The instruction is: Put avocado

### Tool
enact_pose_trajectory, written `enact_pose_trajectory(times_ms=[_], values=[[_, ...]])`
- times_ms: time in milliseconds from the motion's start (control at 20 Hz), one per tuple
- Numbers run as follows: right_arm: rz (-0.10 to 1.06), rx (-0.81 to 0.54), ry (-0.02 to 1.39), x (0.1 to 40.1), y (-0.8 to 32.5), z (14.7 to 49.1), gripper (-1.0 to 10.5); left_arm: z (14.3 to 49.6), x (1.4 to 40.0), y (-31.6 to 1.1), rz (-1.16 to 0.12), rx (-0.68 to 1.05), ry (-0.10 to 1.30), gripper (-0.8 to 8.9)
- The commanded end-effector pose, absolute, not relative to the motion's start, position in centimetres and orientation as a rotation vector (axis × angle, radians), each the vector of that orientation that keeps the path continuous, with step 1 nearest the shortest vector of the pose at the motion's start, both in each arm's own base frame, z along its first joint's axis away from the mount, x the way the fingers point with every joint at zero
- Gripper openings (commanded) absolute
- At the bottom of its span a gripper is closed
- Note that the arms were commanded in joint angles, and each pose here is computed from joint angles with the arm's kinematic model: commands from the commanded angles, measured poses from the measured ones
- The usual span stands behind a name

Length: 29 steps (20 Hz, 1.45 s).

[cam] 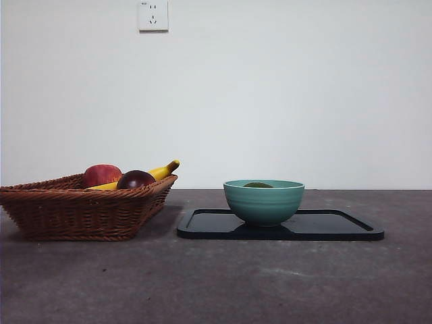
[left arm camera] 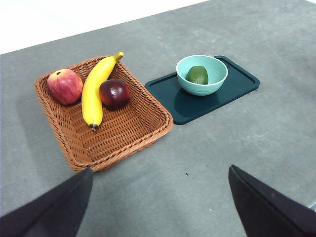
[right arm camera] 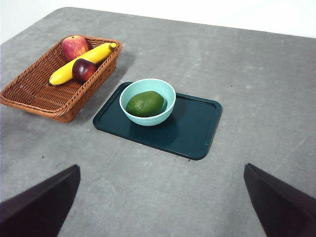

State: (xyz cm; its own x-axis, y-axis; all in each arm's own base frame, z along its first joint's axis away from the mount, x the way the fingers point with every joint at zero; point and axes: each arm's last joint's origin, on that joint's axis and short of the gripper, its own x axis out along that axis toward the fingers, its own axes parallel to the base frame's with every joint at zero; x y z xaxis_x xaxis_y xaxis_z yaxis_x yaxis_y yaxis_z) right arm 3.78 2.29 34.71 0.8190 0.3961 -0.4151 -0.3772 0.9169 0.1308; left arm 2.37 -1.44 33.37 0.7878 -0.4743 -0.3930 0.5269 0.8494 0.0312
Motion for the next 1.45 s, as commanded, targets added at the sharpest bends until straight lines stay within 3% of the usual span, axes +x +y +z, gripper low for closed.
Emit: enact_pose_trajectory(times_ms=[50, 100, 850, 1150, 1300, 1450], values=[[0.418, 0.056, 0.442, 3.8, 2.3, 34.9, 1.3, 33.7, 2.4, -1.5, -0.551, 0.144, 0.365, -0.09], [0.419, 0.053, 0.440, 3.8, 2.3, 35.0, -0.2, 33.7, 2.4, -1.5, -0.549, 0.144, 0.360, 0.26], [0.419, 0.058, 0.433, 3.8, 2.3, 35.0, 0.2, 33.8, 2.4, -1.4, -0.535, 0.138, 0.354, 0.07], [0.419, 0.058, 0.433, 3.8, 2.3, 35.0, 0.2, 33.2, 2.8, -0.7, -0.269, 0.151, 0.329, 0.07], [0.419, 0.058, 0.434, 3.8, 2.3, 35.0, 0.2, 32.0, 3.9, -0.5, -0.122, 0.184, 0.177, 0.07], [0.419, 0.058, 0.433, 3.8, 2.3, 35.0, 0.2, 28.5, 6.1, -0.3, 0.011, 0.123, 0.033, 0.07]])
